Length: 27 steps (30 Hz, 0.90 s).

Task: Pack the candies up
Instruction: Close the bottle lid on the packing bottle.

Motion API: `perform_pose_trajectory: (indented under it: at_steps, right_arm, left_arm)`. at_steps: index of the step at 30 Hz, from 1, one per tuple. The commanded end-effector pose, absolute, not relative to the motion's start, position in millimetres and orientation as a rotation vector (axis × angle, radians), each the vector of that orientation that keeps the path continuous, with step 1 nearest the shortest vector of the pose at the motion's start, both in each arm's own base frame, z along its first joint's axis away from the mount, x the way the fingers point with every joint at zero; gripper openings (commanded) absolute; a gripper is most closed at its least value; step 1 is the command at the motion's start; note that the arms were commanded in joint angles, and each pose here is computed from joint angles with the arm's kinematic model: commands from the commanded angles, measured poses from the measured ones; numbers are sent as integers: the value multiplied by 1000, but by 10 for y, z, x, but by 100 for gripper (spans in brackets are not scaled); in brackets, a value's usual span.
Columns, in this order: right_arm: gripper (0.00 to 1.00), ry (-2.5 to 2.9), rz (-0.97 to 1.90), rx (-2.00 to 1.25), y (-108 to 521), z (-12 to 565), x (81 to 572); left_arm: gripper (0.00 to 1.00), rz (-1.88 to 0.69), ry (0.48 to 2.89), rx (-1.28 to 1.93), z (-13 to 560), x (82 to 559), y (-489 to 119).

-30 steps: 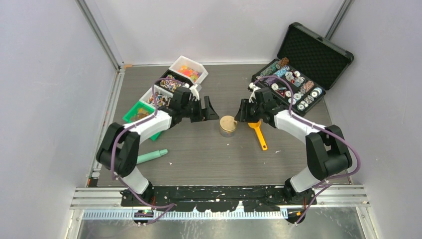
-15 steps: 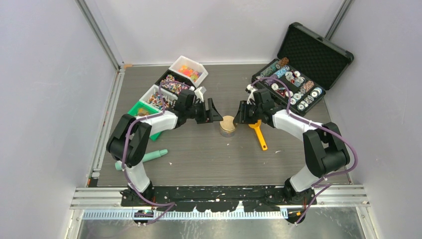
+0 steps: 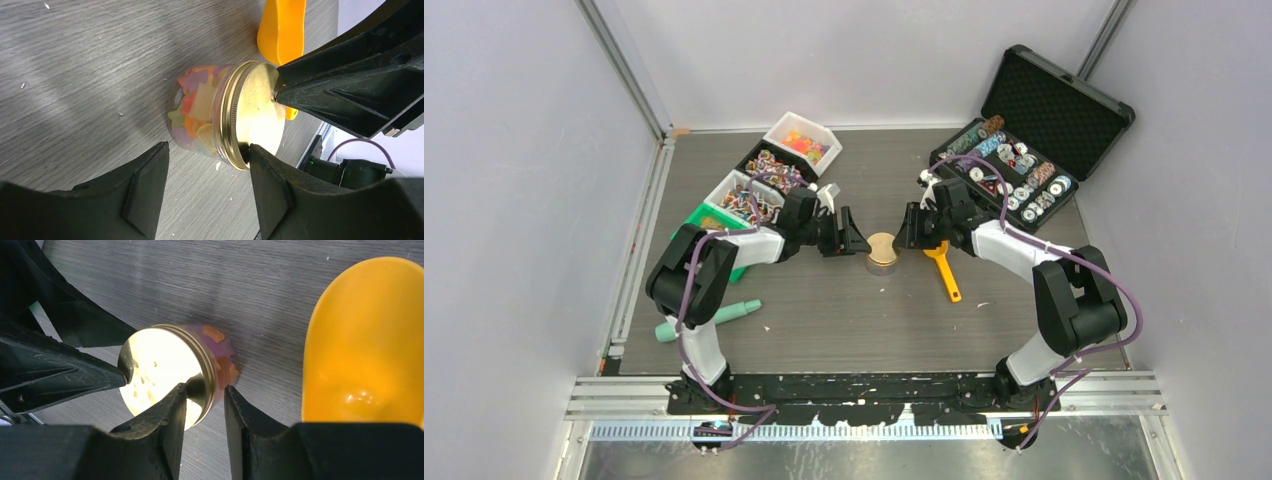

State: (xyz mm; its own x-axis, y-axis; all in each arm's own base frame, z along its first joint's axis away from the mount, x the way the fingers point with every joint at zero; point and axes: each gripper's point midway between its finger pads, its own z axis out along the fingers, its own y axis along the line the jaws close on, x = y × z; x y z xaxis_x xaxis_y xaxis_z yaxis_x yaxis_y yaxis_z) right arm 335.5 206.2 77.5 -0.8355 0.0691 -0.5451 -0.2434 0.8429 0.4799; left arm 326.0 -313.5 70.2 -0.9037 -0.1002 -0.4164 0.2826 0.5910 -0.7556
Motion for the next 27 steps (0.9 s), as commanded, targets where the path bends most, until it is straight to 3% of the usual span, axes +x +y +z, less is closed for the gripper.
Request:
perform_pose_trajectory:
  at_steps: [1, 13, 18, 27]
  right_arm:
    - [37, 2419, 767, -126, 2080, 888, 3368]
    - [32, 2451, 814, -8, 2048, 679, 3175]
    - [32, 2446, 847, 40, 2059, 579, 3110]
    - [31, 2398, 930, 53, 2140, 660, 3104]
  left_arm:
    - [59, -1278, 2379, 178, 657, 3236, -3180]
    - [44, -1168, 2488, 132, 280, 3139, -3024]
    - [44, -1165, 2510, 113, 151, 3032, -2965]
    - [50, -1373, 2350, 103, 520, 2977, -3120]
